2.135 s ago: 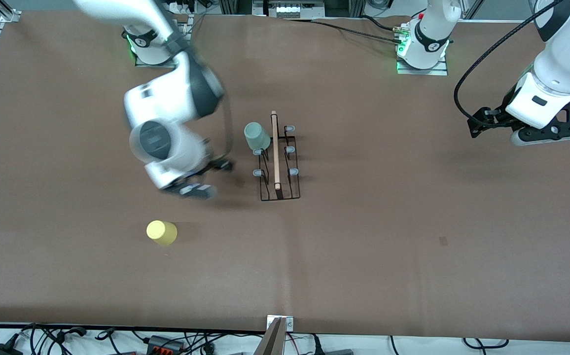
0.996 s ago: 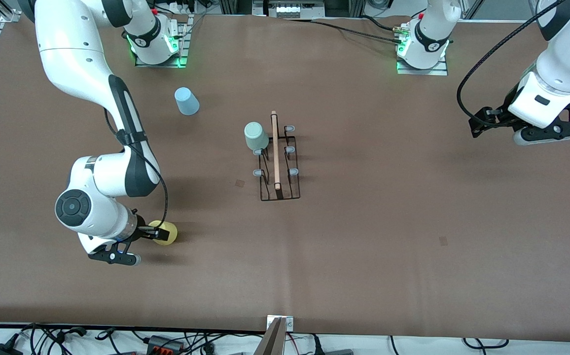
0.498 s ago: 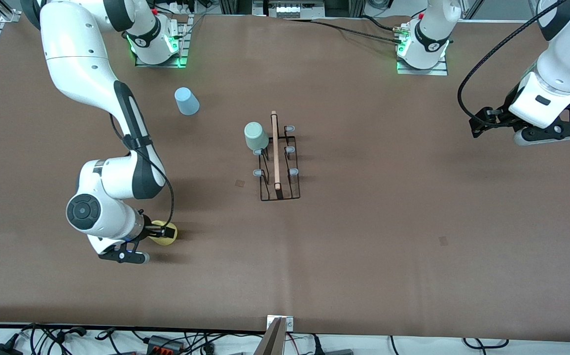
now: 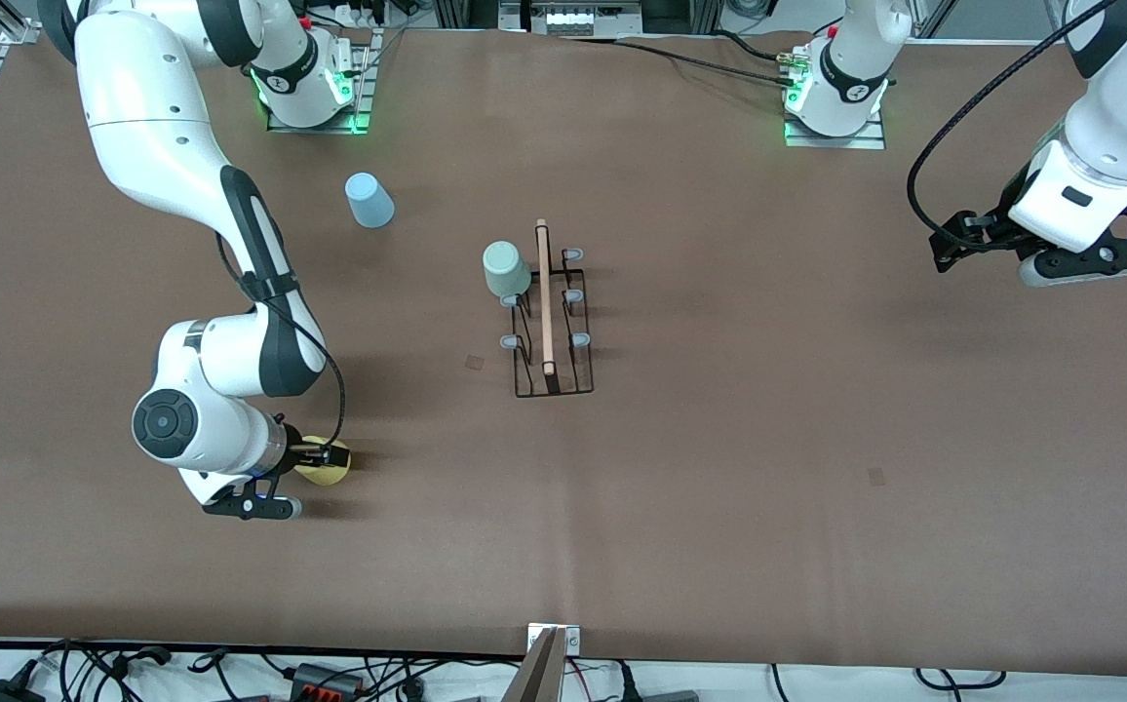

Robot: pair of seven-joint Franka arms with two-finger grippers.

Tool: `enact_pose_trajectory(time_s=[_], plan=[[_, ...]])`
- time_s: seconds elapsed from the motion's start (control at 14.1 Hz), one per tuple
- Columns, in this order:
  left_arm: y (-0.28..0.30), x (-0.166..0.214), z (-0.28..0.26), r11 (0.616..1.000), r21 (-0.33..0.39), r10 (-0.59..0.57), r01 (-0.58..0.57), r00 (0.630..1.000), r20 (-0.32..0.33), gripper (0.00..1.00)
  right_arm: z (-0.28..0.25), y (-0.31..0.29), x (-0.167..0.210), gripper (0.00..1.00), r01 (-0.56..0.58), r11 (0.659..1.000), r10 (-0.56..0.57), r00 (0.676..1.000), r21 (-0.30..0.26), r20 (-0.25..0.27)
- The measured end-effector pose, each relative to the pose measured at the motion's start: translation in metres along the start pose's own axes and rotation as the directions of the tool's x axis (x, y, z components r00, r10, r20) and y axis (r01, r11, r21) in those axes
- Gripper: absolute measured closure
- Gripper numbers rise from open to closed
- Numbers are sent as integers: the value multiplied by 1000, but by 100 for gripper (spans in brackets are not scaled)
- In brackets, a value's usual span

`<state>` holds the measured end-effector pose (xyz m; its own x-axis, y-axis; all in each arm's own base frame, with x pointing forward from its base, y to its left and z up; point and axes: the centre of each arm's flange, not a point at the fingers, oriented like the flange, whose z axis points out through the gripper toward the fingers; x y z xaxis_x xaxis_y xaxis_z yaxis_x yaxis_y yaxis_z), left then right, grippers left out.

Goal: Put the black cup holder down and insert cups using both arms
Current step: 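Grasp the yellow cup with the right gripper, then carry the yellow cup to the rack and hang it on a peg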

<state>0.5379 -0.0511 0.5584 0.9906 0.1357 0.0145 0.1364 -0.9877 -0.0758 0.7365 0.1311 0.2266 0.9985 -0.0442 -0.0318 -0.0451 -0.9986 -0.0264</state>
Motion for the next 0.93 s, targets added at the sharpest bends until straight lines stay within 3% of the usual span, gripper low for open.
enact_pose_trajectory(time_s=[0.14,0.21,0.36,0.57,0.71,0.93], plan=[[0,0,-1,1000,0,0,0,1000,-1,0,0,0,0,29,8,1000,-8,1000,0,-1],[0,0,-1,1000,0,0,0,1000,-1,0,-3,-1,1,33,11,1000,-11,1000,1,-4],[0,0,-1,1000,0,-1,1,1000,-1,0,-4,-4,0,33,36,999,-36,999,4,-2],[0,0,-1,1000,0,0,0,1000,-1,0,-17,-17,-7,33,78,997,-79,995,7,61],[0,0,-1,1000,0,2,-2,1000,-2,0,-52,-46,-19,33,121,993,-122,987,15,101],[-3,1,-1,1000,-1,7,-7,1000,-2,0,-123,-122,-51,33,206,978,-208,974,29,94]])
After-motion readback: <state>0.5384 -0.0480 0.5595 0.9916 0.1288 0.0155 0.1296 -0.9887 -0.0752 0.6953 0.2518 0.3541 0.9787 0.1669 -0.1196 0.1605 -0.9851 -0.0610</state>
